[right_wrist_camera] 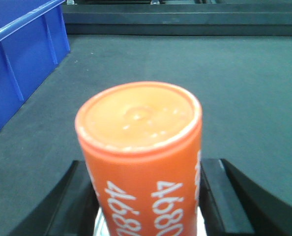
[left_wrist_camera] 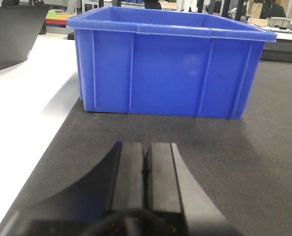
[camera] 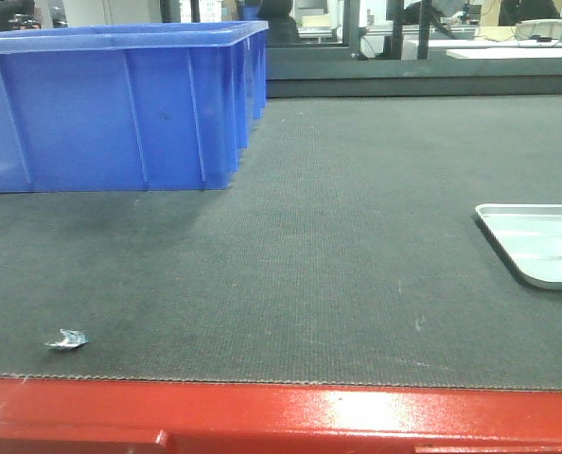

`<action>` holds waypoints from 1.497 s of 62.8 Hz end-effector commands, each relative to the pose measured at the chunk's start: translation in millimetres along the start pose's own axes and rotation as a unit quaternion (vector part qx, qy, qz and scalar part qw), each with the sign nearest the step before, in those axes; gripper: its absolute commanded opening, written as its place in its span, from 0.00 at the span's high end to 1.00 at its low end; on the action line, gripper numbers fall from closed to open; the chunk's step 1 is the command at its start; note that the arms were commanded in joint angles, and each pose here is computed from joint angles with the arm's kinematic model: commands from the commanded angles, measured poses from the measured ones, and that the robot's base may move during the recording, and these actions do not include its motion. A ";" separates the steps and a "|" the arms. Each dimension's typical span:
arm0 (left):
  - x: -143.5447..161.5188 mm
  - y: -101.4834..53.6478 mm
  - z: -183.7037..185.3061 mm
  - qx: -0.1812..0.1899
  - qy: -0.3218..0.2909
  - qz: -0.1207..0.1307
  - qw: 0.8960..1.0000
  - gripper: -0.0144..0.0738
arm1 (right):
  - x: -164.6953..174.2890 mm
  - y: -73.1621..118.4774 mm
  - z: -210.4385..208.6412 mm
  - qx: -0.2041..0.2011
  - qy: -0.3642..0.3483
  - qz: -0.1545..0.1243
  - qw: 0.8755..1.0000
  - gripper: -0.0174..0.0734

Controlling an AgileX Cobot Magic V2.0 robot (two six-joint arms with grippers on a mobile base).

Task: Grab orange capacitor from left shelf to right conveyor
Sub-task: 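Move the right gripper with the cylinder over the metal tray on the conveyor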

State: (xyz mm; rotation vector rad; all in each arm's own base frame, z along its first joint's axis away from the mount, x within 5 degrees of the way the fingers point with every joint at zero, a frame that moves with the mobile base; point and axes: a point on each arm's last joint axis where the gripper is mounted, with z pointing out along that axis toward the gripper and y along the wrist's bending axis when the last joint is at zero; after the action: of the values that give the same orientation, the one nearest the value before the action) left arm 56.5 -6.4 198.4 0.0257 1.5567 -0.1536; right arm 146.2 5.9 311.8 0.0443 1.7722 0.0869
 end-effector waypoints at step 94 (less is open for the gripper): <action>-11.0 -1.0 -2.2 0.005 -0.057 0.000 0.998 0.96 | 122.1 -37.6 112.1 -0.016 -0.041 -0.033 0.999 0.52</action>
State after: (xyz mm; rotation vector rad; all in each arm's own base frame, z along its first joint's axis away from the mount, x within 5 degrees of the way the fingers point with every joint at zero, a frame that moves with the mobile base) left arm 56.5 -6.4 198.4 0.0257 1.5567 -0.1536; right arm 227.9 -17.0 149.8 -0.0174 1.8225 0.0771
